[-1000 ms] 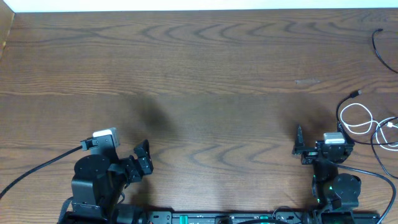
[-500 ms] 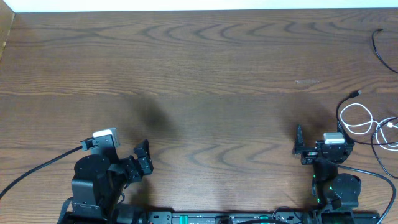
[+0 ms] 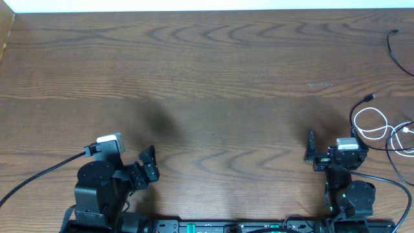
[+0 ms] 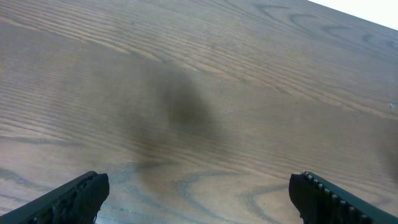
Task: Untangle cables
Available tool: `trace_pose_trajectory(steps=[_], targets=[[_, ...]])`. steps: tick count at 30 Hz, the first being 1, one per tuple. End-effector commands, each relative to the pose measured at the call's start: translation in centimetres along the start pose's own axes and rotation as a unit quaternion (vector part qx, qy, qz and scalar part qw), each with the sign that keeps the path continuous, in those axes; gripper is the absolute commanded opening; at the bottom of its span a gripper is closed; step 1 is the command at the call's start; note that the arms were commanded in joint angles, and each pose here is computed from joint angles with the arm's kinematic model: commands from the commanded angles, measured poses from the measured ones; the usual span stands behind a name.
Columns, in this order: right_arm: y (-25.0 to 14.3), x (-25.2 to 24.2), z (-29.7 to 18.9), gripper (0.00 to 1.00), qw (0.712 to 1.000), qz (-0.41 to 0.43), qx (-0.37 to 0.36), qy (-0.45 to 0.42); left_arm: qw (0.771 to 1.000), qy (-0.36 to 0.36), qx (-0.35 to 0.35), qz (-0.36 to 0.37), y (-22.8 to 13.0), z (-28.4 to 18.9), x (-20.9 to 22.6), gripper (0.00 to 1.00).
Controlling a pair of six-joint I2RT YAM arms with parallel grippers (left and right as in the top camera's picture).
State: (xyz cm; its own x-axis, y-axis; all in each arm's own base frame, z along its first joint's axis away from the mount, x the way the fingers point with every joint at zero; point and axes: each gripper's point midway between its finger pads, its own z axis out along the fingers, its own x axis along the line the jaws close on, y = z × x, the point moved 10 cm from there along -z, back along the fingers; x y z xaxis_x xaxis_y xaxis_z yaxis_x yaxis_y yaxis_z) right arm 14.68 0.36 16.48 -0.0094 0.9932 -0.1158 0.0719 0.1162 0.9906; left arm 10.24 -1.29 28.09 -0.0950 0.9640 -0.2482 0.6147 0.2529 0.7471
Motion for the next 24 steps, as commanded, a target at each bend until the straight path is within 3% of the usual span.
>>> trace_pose_trajectory(steps=[1, 11, 24], targets=[[0.0, 0.1, 0.0, 0.99, 1.000, 0.002, -0.001, 0.001, 1.000, 0.002, 0.000, 0.008, -0.1, 0.0, 0.1, 0.98], [0.0, 0.1, 0.0, 0.99, 1.000, 0.002, -0.001, 0.001, 1.000, 0.016, -0.004, 0.016, -0.2, -0.1, 0.3, 0.98], [0.0, 0.1, 0.0, 0.99, 1.000, 0.002, -0.001, 0.001, 0.987, 0.031, -0.155, -0.014, -4.5, 3.4, 3.3, 0.98]])
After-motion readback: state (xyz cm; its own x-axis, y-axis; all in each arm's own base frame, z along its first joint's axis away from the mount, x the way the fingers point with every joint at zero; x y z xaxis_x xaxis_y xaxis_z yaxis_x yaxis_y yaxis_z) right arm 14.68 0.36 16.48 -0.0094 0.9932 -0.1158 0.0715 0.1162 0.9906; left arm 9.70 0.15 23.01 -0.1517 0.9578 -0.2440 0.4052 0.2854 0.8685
